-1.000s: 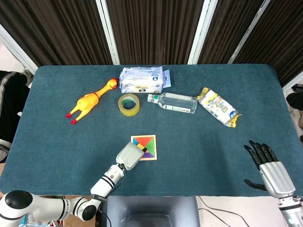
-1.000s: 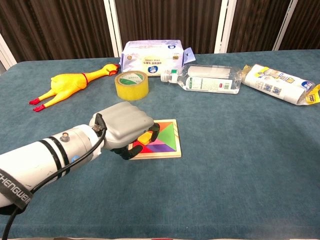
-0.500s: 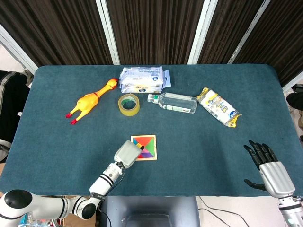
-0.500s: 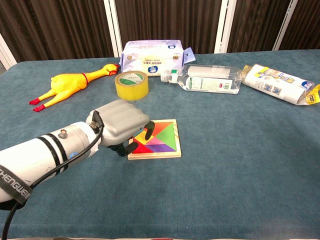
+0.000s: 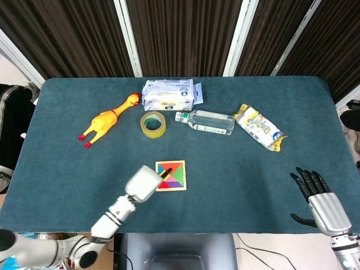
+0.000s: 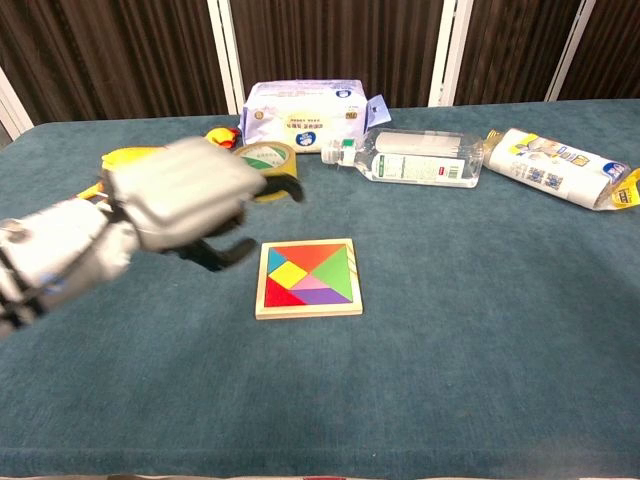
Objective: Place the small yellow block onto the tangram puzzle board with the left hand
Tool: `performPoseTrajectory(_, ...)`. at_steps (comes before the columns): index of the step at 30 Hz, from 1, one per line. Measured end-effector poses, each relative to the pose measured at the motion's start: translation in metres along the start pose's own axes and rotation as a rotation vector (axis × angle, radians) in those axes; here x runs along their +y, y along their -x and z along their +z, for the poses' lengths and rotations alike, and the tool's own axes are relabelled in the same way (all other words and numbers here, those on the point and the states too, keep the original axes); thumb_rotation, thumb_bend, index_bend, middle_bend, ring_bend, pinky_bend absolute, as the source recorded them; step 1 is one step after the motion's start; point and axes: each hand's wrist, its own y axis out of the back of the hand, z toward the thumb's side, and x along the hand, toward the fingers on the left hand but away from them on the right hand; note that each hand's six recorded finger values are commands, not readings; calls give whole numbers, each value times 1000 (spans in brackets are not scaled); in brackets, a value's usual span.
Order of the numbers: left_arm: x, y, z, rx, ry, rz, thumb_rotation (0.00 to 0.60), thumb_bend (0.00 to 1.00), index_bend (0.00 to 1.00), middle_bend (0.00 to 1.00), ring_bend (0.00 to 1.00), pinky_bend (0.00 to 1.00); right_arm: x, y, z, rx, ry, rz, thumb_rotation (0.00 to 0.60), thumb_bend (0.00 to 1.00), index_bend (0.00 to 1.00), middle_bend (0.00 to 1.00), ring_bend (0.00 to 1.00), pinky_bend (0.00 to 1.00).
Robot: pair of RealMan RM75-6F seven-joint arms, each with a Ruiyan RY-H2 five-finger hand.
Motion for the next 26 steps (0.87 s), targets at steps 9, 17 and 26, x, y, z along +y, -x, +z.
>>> performPoseTrajectory(9,3,126,-103,278,11,-61,600,427,53,125,43,196,-10,4,10,13,-36,20,600,178,0,0,0,0)
performPoseTrajectory(17,-22,215,-146,428,81,-47,600,424,0,0,0,122,-21,9,21,21,-66,39,600,177,0,0,0,0)
performPoseTrajectory(26,-30,253,-165,401,143,53,600,418,0,0,0,113,-24,11,20,2,-82,41,600,178,0,0,0,0)
